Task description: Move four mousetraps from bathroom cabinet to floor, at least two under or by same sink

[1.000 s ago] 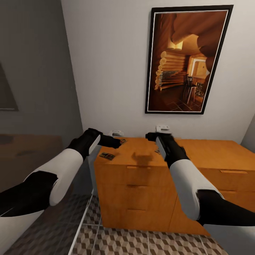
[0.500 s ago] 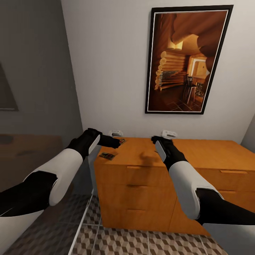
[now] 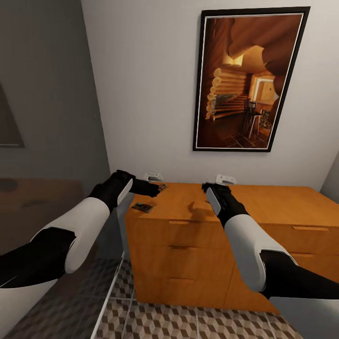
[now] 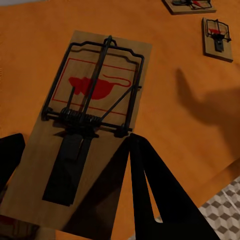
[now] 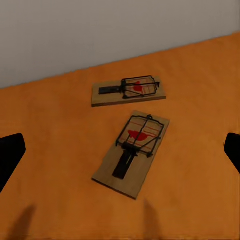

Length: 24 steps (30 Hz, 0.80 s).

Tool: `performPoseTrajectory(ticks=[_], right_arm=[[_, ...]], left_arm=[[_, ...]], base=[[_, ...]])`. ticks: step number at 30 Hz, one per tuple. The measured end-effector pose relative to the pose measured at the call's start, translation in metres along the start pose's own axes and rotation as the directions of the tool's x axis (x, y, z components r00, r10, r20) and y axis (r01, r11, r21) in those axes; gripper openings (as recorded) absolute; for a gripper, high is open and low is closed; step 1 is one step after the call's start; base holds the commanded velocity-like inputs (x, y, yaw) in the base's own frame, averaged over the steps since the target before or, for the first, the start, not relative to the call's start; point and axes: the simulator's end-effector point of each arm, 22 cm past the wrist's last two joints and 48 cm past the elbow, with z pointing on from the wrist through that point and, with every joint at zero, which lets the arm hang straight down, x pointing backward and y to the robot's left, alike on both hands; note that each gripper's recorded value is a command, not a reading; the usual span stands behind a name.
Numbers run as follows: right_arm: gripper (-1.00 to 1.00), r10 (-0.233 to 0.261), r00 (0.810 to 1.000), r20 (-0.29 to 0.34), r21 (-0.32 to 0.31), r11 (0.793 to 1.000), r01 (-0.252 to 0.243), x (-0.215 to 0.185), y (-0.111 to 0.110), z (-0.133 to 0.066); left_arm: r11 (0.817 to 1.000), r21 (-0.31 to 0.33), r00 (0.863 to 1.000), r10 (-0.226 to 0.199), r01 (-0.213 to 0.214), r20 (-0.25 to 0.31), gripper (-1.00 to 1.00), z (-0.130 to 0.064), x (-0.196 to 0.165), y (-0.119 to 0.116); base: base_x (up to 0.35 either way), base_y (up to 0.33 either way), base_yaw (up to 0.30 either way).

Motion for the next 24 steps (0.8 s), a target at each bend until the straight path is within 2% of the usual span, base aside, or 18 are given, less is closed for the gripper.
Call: performPoseTrajectory(ticks=[8,12,24], right_arm=[[1.00,-0.057,0.991,-0.125,0.004,0.998,0.058,0.029,-0.002,-0.001],[1.00,-0.074,0.984,-0.163,0.004,0.997,0.076,0.037,-0.003,-0.002],[1.00,-0.084,0.979,-0.184,0.003,0.996,0.086,0.042,-0.004,-0.003]], left_arm=[[1.000,-0.013,1.000,-0.004,0.004,-0.006,-1.00,0.001,0.003,0.003],[1.000,-0.027,1.000,-0.006,0.006,-0.009,-1.00,0.002,0.004,0.006],[0.999,-0.038,1.000,-0.006,0.006,-0.005,-1.00,0.001,0.003,0.008]], base=[[0.000,0.000,0.000],[0.000,0.000,0.000],[0.000,0.000,0.000]])
